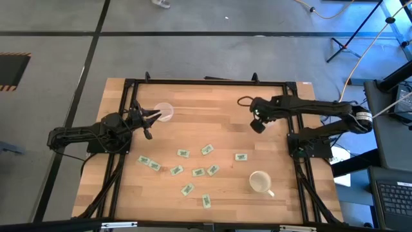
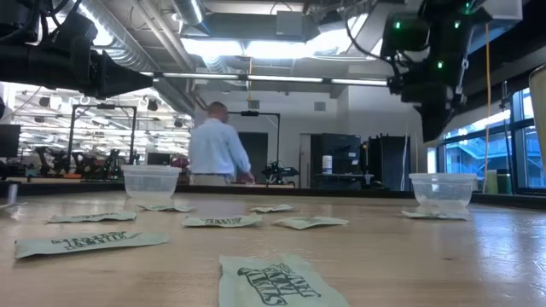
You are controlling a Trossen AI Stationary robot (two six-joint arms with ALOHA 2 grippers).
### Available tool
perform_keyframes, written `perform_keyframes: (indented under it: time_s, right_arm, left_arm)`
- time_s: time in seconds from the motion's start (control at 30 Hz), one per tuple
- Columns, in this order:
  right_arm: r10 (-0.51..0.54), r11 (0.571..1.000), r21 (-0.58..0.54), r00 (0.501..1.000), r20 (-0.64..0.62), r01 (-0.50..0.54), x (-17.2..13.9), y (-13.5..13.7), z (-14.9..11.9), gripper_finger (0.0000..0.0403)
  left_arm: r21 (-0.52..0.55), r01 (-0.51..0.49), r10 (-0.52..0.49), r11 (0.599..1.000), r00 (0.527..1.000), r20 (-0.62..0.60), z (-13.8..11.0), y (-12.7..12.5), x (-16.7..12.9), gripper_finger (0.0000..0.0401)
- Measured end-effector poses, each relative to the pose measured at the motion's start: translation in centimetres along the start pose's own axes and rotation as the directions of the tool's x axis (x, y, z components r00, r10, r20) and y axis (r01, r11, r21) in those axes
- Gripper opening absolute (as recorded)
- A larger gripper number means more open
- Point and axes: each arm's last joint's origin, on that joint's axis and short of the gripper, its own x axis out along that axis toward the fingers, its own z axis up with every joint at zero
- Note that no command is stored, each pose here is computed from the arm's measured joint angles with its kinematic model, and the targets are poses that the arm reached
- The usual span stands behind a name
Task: Pick and place Stevia / Truvia into bins
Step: Put the stevia packet into the right transparent container
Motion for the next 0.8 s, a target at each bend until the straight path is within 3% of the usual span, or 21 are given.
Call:
perform_keyframes:
  time_s: [0.33,0.8]
  right_arm:
    - [-0.032,0.991,0.127,0.999,-0.005,0.032,3.7,-2.0,-0.6,0.0000]
    - [-0.102,0.977,0.183,0.995,-0.023,0.104,5.2,-2.4,-1.8,0.0026]
  left_arm:
    - [0.000,0.000,0.000,1.000,1.000,0.000,0.0,0.0,0.0,0.0075]
    - [0.000,0.000,0.000,1.000,1.000,0.000,0.0,0.0,0.0,0.0075]
